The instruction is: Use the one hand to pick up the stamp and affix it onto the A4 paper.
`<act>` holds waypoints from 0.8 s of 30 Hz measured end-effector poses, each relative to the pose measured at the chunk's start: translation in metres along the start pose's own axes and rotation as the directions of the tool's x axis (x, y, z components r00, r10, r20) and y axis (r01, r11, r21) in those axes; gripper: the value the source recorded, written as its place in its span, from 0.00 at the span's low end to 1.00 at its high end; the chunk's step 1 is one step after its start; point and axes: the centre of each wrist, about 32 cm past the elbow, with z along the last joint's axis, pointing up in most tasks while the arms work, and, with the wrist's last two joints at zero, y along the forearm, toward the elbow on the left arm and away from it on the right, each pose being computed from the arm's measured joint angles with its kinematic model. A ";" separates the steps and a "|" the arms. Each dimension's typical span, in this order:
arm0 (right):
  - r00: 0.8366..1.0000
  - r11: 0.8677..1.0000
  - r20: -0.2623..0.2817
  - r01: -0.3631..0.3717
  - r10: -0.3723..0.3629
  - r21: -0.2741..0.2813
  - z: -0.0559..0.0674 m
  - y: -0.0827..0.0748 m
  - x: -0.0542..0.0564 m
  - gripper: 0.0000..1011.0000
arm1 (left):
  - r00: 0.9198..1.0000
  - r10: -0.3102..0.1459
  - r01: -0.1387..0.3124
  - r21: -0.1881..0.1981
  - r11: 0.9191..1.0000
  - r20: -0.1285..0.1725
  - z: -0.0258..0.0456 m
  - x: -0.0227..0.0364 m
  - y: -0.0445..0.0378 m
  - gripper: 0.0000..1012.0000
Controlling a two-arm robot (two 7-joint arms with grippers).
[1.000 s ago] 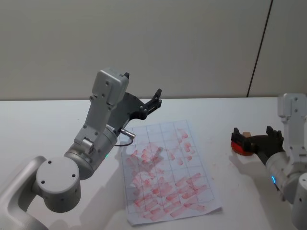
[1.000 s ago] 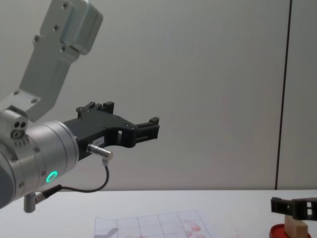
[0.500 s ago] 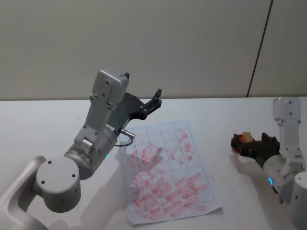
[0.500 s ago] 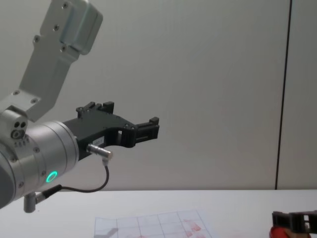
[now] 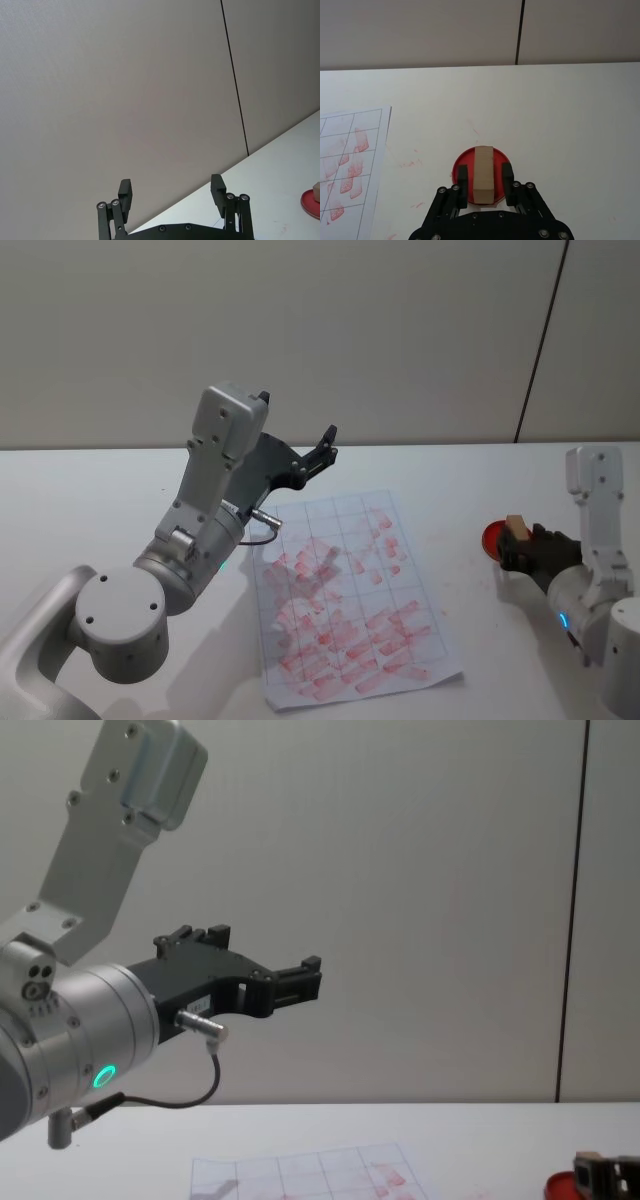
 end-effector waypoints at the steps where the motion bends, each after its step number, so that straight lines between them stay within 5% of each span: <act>1: 1.000 1.000 0.000 0.001 -0.001 -0.001 0.000 0.000 0.000 0.38 | 1.000 0.000 0.000 0.000 1.000 0.000 0.0000 0.0000 0.0000 0.99; 7: 1.000 1.000 0.002 0.006 -0.006 0.000 0.000 0.001 0.001 0.22 | 1.000 0.000 0.000 0.000 1.000 0.000 0.0000 0.0000 0.0000 0.99; 24: 0.999 0.999 0.014 0.028 -0.029 0.039 0.005 -0.001 0.007 0.21 | 1.000 0.000 0.000 0.000 1.000 0.000 0.0000 0.0000 0.0000 0.99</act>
